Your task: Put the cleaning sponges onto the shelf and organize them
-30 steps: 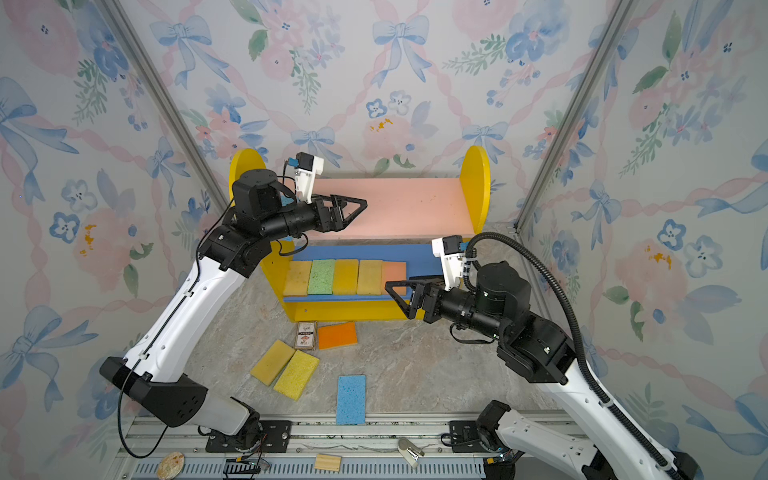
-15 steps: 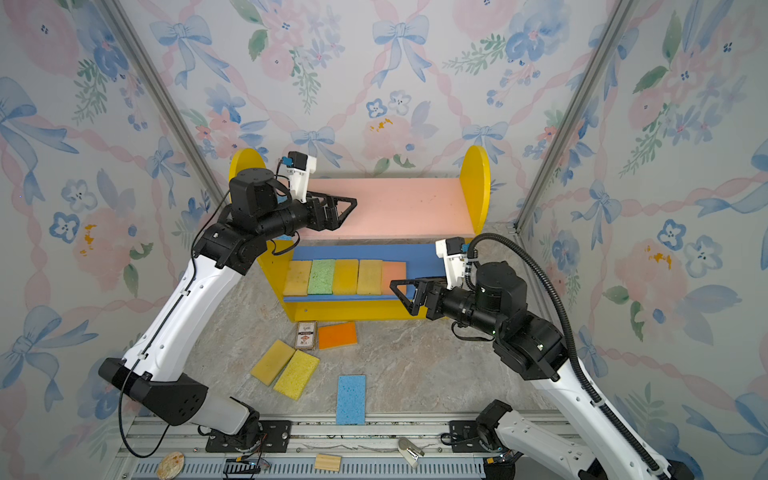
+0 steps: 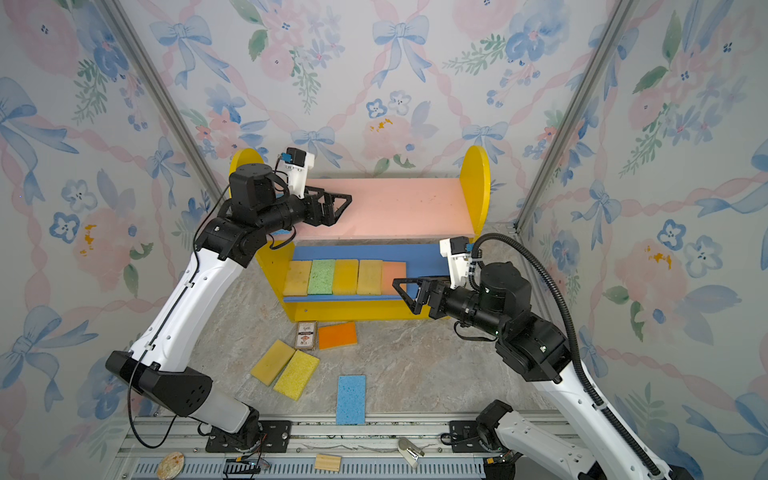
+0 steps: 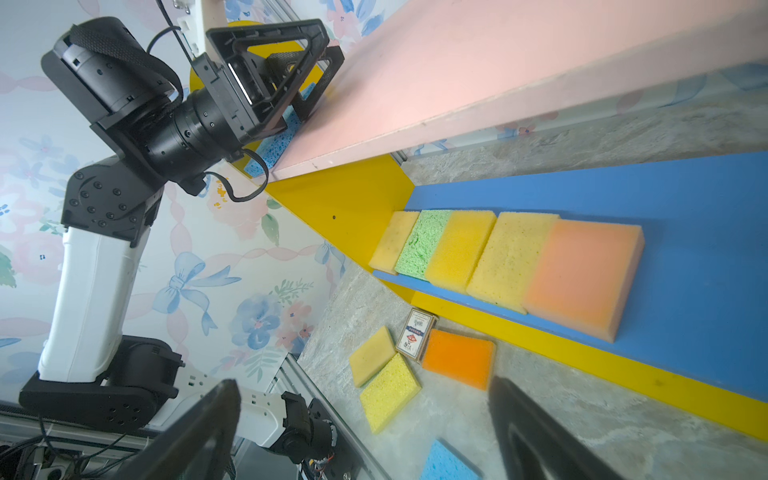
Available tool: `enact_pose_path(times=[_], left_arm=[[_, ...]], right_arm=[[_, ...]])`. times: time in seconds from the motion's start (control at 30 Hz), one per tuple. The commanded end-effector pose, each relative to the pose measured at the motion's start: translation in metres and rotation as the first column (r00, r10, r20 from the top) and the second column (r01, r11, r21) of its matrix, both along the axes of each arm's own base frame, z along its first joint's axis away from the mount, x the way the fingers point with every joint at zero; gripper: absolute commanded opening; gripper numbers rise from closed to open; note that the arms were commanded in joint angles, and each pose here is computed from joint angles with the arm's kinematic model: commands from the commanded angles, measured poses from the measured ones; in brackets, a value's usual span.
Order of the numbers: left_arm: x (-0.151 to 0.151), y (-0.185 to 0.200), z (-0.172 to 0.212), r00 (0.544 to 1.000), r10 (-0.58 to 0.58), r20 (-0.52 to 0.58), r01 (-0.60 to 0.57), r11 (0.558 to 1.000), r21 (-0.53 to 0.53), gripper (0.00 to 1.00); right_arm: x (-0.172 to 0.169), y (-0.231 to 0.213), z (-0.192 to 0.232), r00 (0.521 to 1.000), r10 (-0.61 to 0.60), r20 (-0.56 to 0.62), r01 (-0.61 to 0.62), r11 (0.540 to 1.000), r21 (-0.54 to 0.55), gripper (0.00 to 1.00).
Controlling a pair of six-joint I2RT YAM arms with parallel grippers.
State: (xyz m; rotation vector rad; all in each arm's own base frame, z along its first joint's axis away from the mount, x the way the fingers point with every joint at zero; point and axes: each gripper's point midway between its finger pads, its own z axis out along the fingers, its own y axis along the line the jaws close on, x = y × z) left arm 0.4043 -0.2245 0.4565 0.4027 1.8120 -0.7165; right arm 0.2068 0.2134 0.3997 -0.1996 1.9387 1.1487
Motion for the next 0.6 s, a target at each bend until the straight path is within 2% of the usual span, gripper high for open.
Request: enact_pose_path(times=[0.0, 0.3, 0.43, 0.57], left_arm=[[0.004, 0.002, -0.019, 0.998, -0.003, -0.058, 0.005, 0.999, 0.036, 0.98], [-0.003, 0.003, -0.011, 0.998, -0.034, -0.045, 0.035, 0.999, 0.018, 0.98], [-0.009, -0.008, 0.006, 0.996, -0.092, -0.005, 0.092, 0.996, -0.013, 0.98], [-0.018, -0.014, 0.021, 0.993, -0.116, 0.031, 0.117, 0.993, -0.025, 0.98]], right_arm=[[0.0, -0.005, -0.006, 1.0, -0.018, -0.021, 0.018, 1.0, -0.001, 0.96], [-0.001, -0.009, -0.007, 0.999, -0.033, -0.024, 0.033, 0.999, 0.003, 0.97], [-0.005, -0.006, -0.005, 1.0, -0.001, -0.021, 0.001, 1.0, -0.002, 1.0], [-0.012, -0.009, -0.005, 1.0, 0.007, -0.025, -0.008, 1.0, -0.02, 0.97]])
